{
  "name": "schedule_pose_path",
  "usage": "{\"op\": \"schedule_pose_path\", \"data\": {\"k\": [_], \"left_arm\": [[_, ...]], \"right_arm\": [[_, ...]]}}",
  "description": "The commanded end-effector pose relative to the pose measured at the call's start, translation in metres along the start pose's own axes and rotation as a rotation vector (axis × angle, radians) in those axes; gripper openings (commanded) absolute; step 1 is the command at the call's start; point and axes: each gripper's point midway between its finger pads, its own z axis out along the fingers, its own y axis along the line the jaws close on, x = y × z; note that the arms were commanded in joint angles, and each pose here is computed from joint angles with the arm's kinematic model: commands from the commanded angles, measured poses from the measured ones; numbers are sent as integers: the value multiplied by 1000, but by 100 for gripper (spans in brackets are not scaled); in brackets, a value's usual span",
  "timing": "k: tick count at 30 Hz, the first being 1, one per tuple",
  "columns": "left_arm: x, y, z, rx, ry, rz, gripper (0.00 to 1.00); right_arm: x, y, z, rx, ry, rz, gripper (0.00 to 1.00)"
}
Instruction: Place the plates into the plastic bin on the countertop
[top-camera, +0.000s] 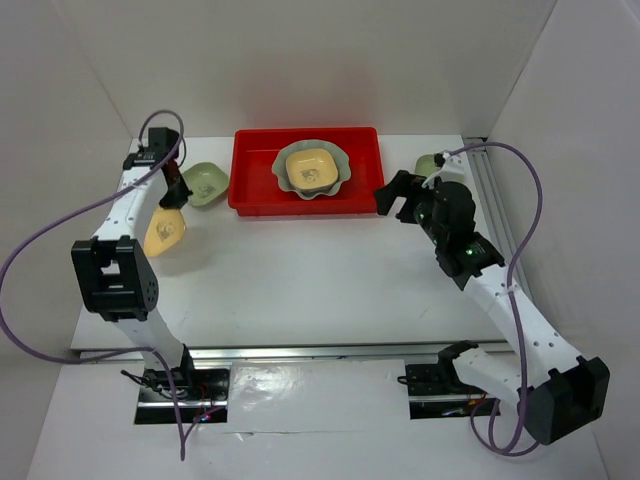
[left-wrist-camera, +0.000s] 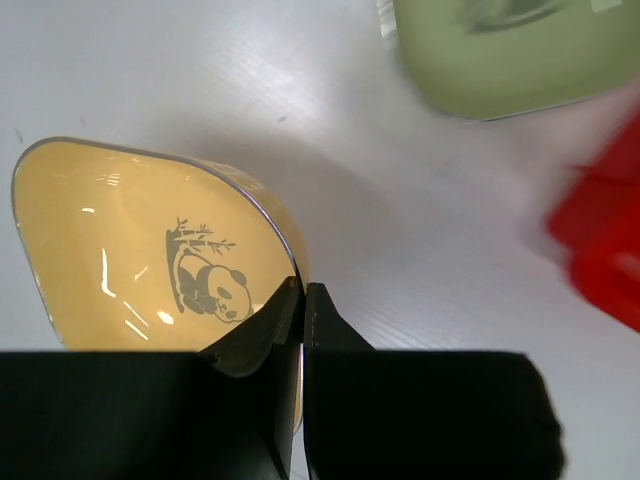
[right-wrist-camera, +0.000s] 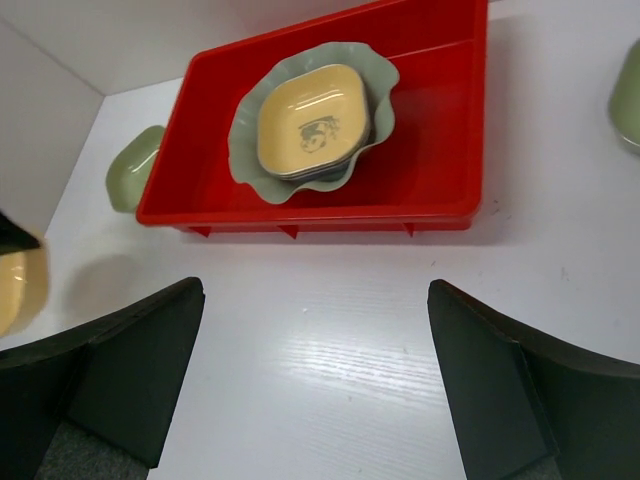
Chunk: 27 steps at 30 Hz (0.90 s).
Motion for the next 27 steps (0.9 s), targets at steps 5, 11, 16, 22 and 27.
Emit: {"op": "schedule_pose_path", "data": {"k": [5, 11, 16, 22, 27], "left_arm": [[-44, -129, -121, 421, -175, 104, 0], [-36, -261, -165, 680, -229, 191, 0], [-33, -342, -161, 773, -306, 229, 0], [-35, -379, -150, 893, -339, 179, 0], [-39, -406, -168, 1044, -339, 115, 0]], "right_arm": [[-12, -58, 16, 212, -88, 80, 100], [-8, -126, 39, 405, -80, 127, 100], [-11, -144, 40, 437, -100, 151, 100], [-7, -152, 44, 459, -85, 113, 100], [-1, -158, 51, 484, -55, 103, 100]]}}
